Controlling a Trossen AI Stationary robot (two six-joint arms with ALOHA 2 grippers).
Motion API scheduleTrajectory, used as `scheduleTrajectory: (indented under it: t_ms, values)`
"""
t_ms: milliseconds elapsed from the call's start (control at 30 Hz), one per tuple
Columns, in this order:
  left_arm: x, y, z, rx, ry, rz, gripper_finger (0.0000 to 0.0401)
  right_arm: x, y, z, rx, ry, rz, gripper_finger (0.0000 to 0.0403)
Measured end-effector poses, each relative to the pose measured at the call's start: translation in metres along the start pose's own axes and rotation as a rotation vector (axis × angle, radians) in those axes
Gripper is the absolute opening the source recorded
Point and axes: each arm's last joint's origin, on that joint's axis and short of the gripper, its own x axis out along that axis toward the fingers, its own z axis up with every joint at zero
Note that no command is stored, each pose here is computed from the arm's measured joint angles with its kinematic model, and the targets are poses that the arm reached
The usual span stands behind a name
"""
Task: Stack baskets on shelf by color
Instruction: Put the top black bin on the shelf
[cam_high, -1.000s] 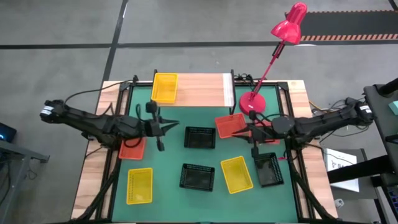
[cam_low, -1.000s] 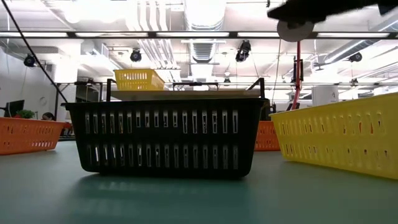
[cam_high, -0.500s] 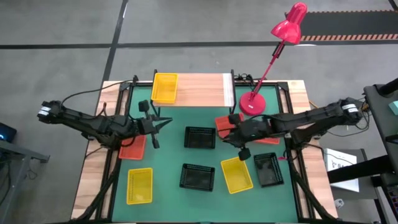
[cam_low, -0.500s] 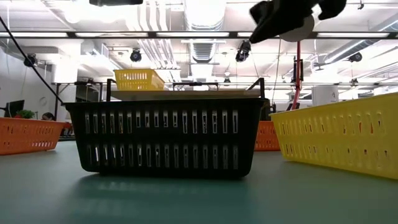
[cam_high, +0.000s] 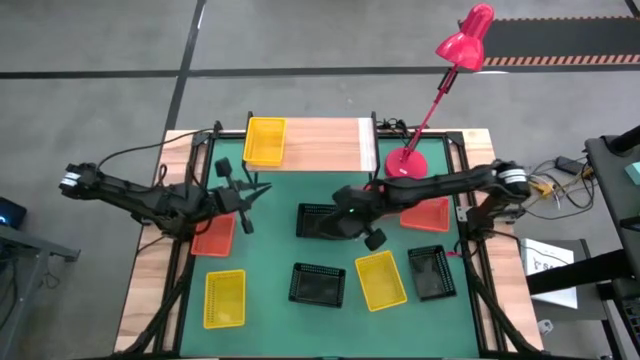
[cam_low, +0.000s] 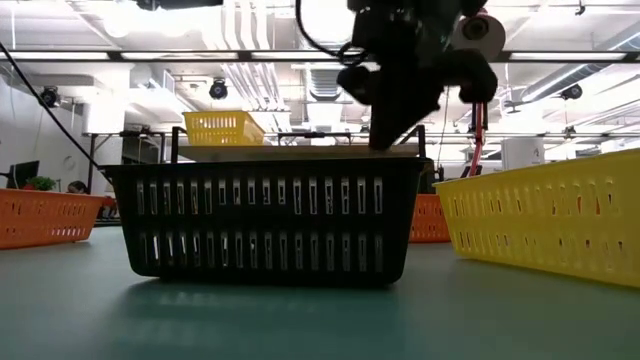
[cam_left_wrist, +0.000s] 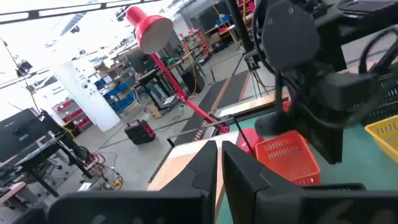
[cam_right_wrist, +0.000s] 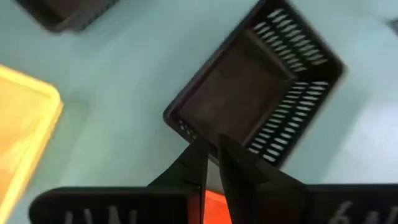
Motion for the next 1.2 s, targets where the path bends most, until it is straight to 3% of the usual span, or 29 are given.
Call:
scheduleTrajectory:
  t_ms: [200, 433, 633, 900, 1200]
  values:
    - [0.000, -0.002, -0.004, 0.017, 0.009, -0.005, 0.0008, 0.027, -0.004, 0.003, -0.088, 0.101, 0.069, 0.0075]
    - [-0.003, 0.001, -0.002, 0.009, -0.011, 0.005, 0.0008, 0.047, -0.008, -0.002, -0.165, 0.266, -0.015, 0.0151]
    - [-0.003, 0.001, -0.003, 0.013, -0.025, 0.012, 0.0008, 0.053, -0.007, -0.004, -0.213, 0.275, 0.008, 0.0179]
    - [-0.003, 0.002, -0.003, 0.029, -0.027, 0.013, 0.0008, 0.069, -0.006, -0.006, -0.245, 0.293, 0.041, 0.0151]
    - [-0.003, 0.002, -0.002, 0.023, -0.035, 0.016, 0.0008, 0.075, -0.006, -0.005, -0.261, 0.250, 0.069, 0.0052]
